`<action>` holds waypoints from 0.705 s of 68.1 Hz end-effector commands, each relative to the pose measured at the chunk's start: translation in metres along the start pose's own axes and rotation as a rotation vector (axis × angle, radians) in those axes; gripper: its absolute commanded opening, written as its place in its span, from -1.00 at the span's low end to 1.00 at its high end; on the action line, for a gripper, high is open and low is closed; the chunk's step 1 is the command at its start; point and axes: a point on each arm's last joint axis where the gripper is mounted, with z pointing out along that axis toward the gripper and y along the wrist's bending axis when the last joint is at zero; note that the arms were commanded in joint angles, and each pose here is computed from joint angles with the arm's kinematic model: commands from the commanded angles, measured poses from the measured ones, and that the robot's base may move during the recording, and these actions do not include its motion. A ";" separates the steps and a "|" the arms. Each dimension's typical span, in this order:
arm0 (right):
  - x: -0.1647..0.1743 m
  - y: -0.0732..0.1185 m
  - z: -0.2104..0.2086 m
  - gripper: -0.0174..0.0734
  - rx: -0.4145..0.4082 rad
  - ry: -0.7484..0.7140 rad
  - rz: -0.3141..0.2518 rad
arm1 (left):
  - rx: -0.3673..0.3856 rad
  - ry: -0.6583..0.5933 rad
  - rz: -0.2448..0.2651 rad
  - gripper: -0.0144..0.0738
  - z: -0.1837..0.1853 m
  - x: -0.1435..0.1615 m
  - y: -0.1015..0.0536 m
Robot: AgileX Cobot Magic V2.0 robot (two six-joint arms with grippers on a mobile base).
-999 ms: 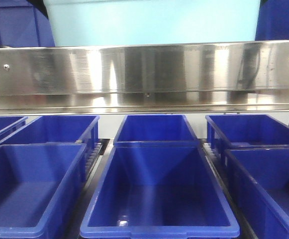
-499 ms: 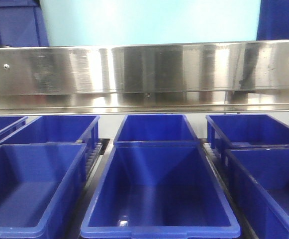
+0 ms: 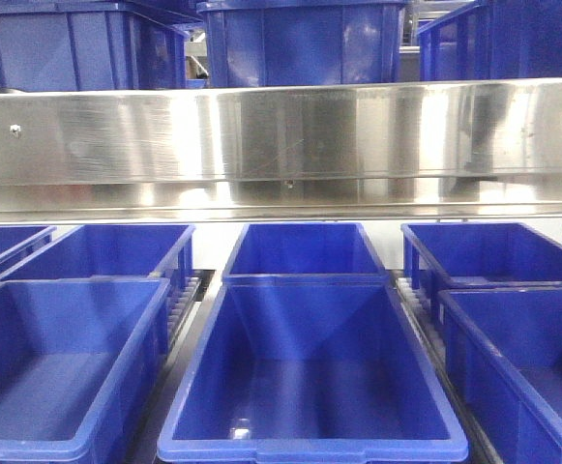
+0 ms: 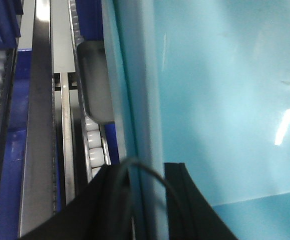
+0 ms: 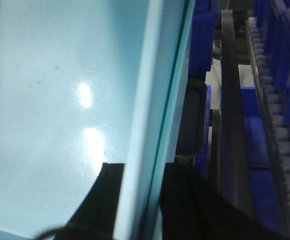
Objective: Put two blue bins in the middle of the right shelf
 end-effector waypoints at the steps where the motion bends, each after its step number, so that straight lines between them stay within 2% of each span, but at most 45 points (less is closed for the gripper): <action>1: -0.013 0.002 -0.010 -0.96 -0.014 -0.119 -0.008 | 0.055 -0.085 0.002 -0.92 -0.015 -0.009 -0.007; 48: -0.013 0.002 -0.009 -0.96 -0.014 -0.119 -0.008 | 0.060 -0.146 0.004 -0.92 -0.016 -0.014 -0.008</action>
